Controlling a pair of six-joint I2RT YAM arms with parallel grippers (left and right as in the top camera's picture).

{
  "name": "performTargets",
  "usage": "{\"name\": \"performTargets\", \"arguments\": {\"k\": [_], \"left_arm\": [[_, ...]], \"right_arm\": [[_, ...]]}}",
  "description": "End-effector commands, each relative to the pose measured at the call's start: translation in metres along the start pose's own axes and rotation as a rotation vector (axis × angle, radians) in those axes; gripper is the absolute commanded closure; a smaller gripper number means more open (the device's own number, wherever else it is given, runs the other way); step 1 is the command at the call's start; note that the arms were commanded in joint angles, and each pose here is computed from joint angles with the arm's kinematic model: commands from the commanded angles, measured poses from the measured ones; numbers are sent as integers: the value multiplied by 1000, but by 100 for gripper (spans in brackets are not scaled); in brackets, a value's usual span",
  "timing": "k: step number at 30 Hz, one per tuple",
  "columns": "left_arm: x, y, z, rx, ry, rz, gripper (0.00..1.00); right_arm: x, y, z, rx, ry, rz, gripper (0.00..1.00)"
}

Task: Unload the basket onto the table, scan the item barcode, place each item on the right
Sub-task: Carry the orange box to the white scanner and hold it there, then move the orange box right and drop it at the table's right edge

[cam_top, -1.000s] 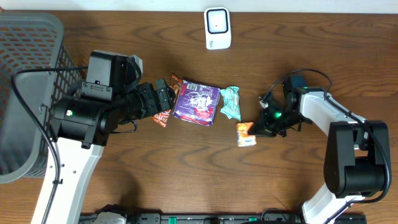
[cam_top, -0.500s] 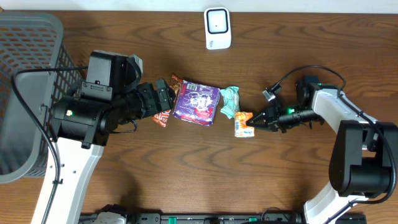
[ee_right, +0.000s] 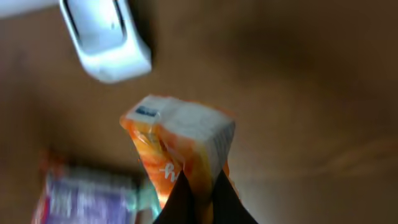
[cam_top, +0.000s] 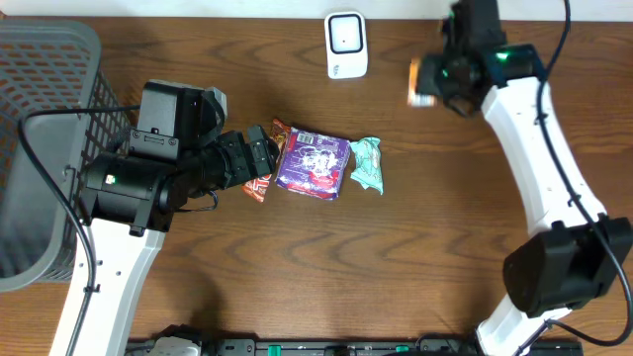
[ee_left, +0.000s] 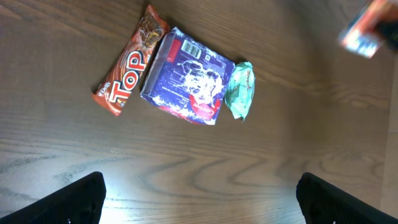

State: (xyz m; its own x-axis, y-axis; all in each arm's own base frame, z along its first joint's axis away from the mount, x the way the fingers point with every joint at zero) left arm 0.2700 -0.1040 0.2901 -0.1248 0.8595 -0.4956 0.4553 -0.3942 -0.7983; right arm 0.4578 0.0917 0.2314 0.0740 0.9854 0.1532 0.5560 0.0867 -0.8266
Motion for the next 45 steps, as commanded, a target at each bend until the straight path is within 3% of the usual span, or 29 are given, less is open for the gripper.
{"name": "performTargets", "arguments": {"k": [1,10,14,18,23,29,36,41,45], "left_arm": [[-2,-2,-2,-4,5,9,2],[-2,-2,-2,-4,5,9,2],[-2,-2,-2,-4,5,9,2],[-2,-2,-2,-4,5,9,2],[-2,-2,-2,-4,5,9,2],[-2,-2,-2,-4,5,9,2],[-2,-2,-2,-4,5,9,2],[-2,-2,-2,-4,5,9,2],[-2,-2,-2,-4,5,9,2]], "right_arm": [[13,4,-24,-198,39,185,99],[87,74,-63,-437,-91,30,99],[102,89,-73,-562,-257,138,99],[112,116,-62,-581,-377,238,99],[111,118,-54,-595,-344,334,99],[53,66,-87,-646,-258,666,99],[-101,51,-73,-314,-144,877,99],[-186,71,-39,-43,-56,742,99],[-245,75,-18,55,69,633,99]]}}
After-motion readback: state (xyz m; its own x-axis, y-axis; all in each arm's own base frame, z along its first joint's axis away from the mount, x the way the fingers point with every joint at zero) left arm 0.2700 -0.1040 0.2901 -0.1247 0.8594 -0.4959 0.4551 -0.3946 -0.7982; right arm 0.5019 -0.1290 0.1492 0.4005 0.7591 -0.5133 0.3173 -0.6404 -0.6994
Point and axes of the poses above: each gripper's point midway between its finger pads, its own y axis out along the fingers, its own x axis along the line the jaws close on, z = x × y, the point moved 3 cm from there along -y, back along the fingers, and after that the axes turned 2 degrees about -y, right-handed, at the moved point
